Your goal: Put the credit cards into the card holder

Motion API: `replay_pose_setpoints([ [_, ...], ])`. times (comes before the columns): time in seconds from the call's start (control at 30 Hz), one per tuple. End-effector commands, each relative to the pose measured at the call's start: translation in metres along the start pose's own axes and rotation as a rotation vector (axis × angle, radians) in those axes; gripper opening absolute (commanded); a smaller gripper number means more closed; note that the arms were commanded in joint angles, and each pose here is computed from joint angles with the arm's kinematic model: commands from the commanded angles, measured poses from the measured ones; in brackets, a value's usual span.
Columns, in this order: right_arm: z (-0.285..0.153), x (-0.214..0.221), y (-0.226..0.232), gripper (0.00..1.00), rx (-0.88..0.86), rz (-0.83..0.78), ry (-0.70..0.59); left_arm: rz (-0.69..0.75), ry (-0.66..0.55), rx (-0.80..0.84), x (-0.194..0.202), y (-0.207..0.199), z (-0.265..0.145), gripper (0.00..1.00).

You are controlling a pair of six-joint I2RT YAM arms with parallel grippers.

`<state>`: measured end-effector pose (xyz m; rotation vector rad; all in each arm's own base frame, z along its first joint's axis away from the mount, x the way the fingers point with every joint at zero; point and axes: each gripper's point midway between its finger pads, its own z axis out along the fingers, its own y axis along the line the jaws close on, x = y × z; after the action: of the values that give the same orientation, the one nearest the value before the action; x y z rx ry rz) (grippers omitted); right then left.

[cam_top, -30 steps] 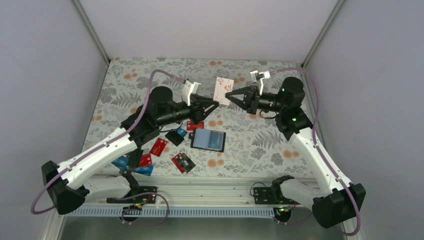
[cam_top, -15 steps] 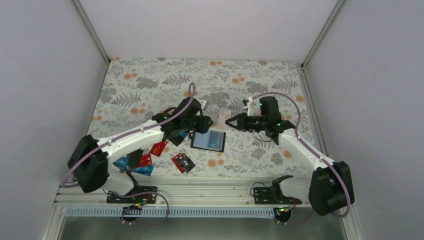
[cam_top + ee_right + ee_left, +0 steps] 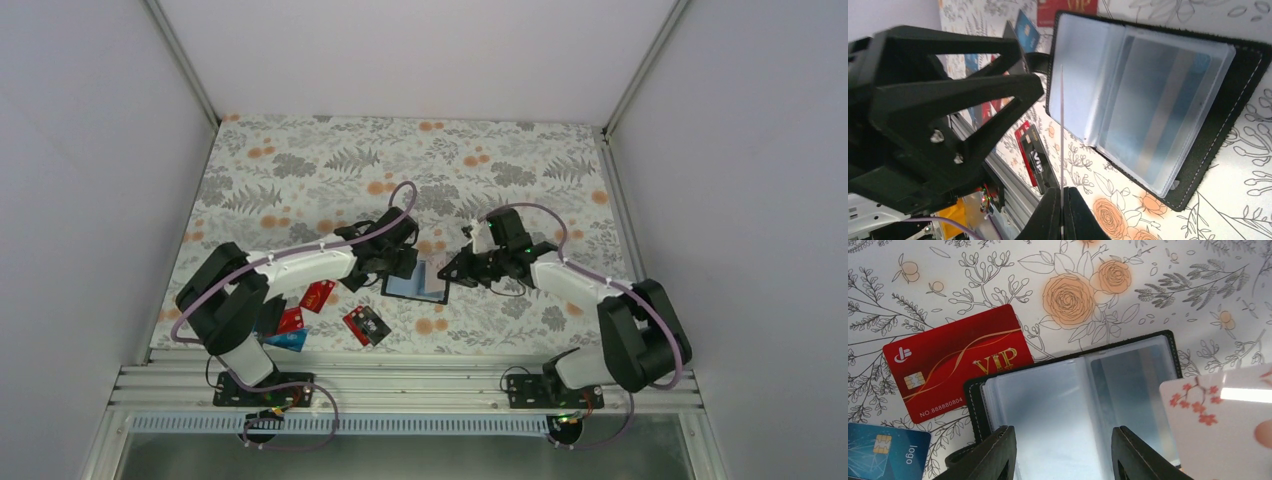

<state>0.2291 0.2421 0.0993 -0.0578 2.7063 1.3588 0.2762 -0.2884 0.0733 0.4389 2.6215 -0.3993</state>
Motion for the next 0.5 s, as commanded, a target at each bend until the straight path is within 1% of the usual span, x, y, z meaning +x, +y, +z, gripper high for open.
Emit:
replay_pose_setpoints([
  [0.0, 0.015, 0.004, -0.006, 0.04, 0.021, 0.03, 0.026, -0.013, 0.008, -0.031, 0.004, 0.011, 0.007, 0.49],
  [0.13, 0.027, 0.008, -0.008, 0.04, 0.021, 0.047, 0.052, -0.031, 0.022, -0.046, 0.009, 0.019, 0.011, 0.49],
  [0.33, 0.038, 0.007, -0.012, 0.04, 0.035, 0.053, 0.057, -0.044, 0.044, -0.039, 0.019, 0.029, 0.017, 0.48],
  [0.47, 0.042, 0.006, -0.017, 0.04, 0.042, 0.06, 0.058, -0.042, 0.066, -0.046, 0.026, 0.035, 0.023, 0.43],
])
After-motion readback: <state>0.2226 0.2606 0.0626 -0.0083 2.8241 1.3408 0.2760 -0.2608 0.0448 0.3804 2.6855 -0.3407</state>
